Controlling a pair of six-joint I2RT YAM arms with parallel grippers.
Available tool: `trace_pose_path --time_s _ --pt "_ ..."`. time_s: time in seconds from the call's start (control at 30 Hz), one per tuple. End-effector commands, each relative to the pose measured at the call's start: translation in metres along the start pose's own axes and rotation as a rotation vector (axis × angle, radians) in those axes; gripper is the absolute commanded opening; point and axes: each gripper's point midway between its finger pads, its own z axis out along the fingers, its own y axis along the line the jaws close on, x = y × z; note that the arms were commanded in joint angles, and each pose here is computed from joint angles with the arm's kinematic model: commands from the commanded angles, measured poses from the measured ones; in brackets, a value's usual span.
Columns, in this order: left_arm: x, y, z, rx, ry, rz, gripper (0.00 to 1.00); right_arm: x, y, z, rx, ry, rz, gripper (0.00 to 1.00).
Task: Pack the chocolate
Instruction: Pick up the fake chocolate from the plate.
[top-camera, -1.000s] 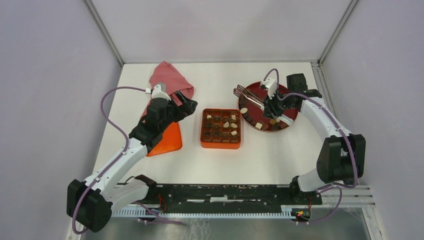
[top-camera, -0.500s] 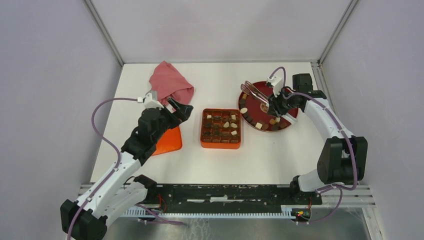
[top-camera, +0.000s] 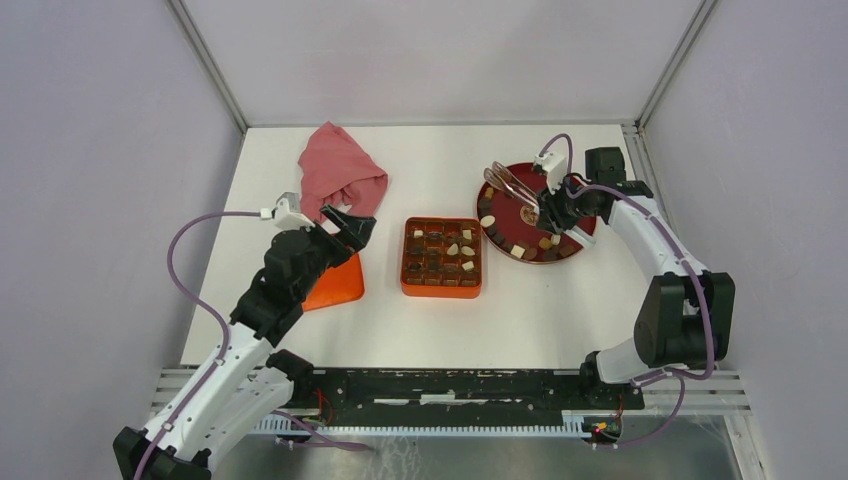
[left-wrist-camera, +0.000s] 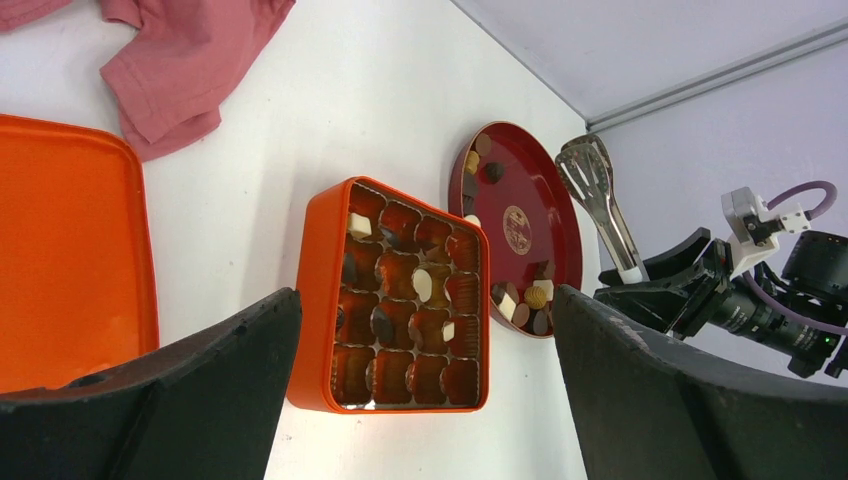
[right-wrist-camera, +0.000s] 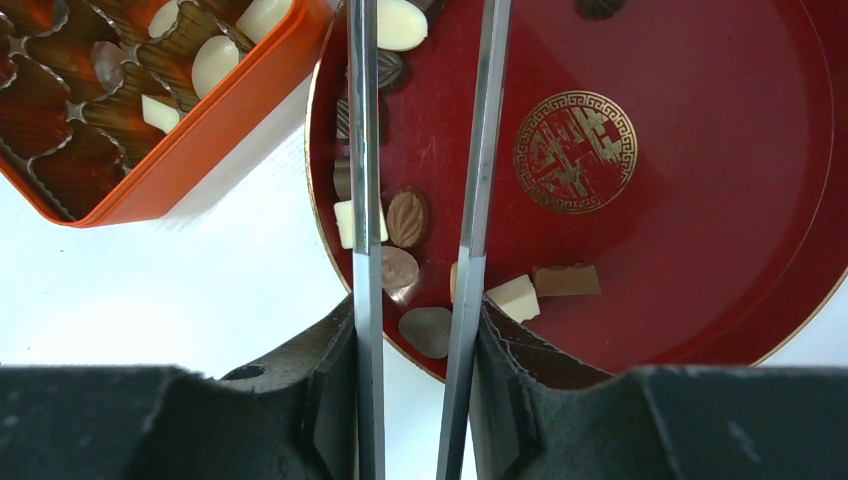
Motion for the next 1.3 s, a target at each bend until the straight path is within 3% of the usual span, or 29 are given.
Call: trace_pose_path --time_s 0.0,0.77,1.27 --pt "-0.008 0.002 0.000 -0.021 -0.042 -0.037 0.99 -0.015 -0.015 -0.004 0.043 -0.037 -0.035 0.41" --pt "-0.008 0.014 -0.004 -0.050 -0.065 -0.005 1.00 -0.019 -0.042 -0.007 0.100 0.038 -0.030 0.41" --pt "-0.002 0.021 0.004 -0.066 -0.057 -0.015 0.99 0.030 -0.067 0.005 0.173 0.250 -0.069 0.41"
